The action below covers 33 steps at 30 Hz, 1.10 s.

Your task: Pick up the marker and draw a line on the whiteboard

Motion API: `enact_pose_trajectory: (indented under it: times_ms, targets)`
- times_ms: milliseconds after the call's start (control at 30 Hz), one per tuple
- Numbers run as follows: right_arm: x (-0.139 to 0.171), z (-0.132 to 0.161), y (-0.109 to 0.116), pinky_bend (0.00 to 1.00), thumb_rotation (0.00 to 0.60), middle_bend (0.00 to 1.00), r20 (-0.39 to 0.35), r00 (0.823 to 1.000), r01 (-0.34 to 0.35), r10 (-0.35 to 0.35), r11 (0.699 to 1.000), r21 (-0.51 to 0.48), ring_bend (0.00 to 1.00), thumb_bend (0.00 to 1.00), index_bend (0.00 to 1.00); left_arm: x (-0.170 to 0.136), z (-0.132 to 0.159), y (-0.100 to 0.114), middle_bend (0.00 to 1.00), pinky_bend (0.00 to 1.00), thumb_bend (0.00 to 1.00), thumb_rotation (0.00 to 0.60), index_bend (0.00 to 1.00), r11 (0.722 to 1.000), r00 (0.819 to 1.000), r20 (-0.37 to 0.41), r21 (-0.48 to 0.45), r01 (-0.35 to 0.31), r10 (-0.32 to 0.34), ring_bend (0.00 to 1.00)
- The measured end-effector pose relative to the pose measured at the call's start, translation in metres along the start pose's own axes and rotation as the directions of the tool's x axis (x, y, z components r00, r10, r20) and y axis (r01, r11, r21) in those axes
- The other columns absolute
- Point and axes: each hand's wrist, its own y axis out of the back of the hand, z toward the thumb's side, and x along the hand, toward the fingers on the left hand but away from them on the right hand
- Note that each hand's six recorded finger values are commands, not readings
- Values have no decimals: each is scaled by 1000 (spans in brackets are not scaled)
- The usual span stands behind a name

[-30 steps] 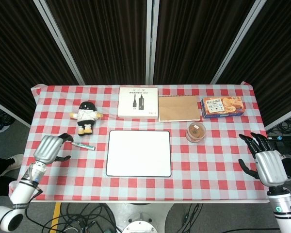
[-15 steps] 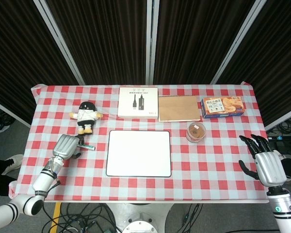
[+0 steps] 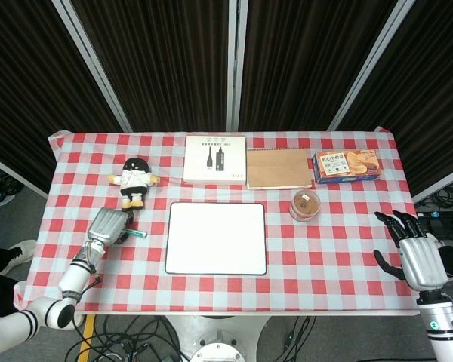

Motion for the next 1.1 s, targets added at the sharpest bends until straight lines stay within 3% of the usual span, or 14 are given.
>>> enact_pose_trajectory:
  times_ms: [633,1100]
  targets:
    - [3,-6,-2,115,600,220,17,1000,-3,3,1000,-6,91,247,123,5,18,7,496,952,285,600,478,988,1000,18,156,-4,1,790]
    - [6,-9,-3,114,600,220,25,1000,-5,5,1000,-11,92,246,123,3,18,3,509,953,291,600,482,980,1000,-6,198,23,-22,793]
